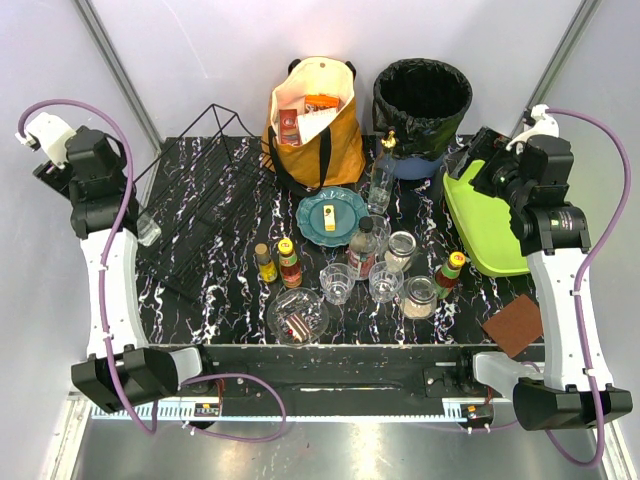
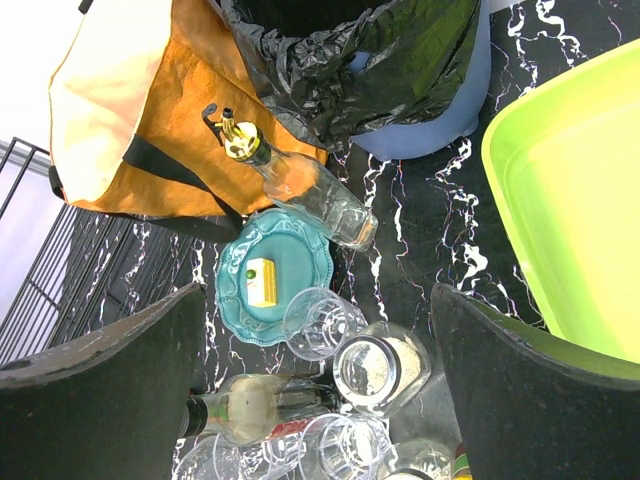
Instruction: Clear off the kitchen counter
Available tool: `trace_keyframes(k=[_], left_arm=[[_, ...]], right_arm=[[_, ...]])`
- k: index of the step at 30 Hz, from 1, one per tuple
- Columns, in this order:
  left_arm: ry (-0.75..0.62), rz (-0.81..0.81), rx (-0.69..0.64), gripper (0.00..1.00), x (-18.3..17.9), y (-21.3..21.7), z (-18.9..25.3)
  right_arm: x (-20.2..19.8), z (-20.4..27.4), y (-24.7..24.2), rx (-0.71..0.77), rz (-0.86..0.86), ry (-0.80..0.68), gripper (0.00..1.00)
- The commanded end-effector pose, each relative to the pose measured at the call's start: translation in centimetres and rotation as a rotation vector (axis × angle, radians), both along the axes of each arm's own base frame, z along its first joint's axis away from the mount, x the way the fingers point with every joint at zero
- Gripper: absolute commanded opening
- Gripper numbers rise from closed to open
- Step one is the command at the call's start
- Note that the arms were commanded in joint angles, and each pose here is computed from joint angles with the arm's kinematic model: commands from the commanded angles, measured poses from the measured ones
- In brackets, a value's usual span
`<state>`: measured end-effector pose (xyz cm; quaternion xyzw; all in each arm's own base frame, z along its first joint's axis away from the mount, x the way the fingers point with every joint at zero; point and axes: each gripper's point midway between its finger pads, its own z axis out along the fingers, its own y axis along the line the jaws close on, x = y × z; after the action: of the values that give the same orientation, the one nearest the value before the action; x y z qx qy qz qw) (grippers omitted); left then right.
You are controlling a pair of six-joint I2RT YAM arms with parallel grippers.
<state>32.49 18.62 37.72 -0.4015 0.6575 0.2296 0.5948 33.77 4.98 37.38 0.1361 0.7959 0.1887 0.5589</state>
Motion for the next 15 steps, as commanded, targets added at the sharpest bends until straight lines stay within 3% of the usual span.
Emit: trace_keyframes(k=[1,4,15], left_arm=[[-0.152,0.009,0.046,0.86,-0.7,0.0,4.0],[-0.162,-0.028,0.067,0.99,-0.9,-0.7,5.4],[-0.221,-0.176,0.118,0.99,-6.2,-4.6,13.6]], right_arm=[[-0.4,2.6,-0.4,-0.016,-0.016,-0.077,0.98],[-0.6,2.9,-0.4,-0.017,-0.014,-0.085,0.99],[-1.4,4.8,-0.3,-0.049,0.009,-0.121,1.00]])
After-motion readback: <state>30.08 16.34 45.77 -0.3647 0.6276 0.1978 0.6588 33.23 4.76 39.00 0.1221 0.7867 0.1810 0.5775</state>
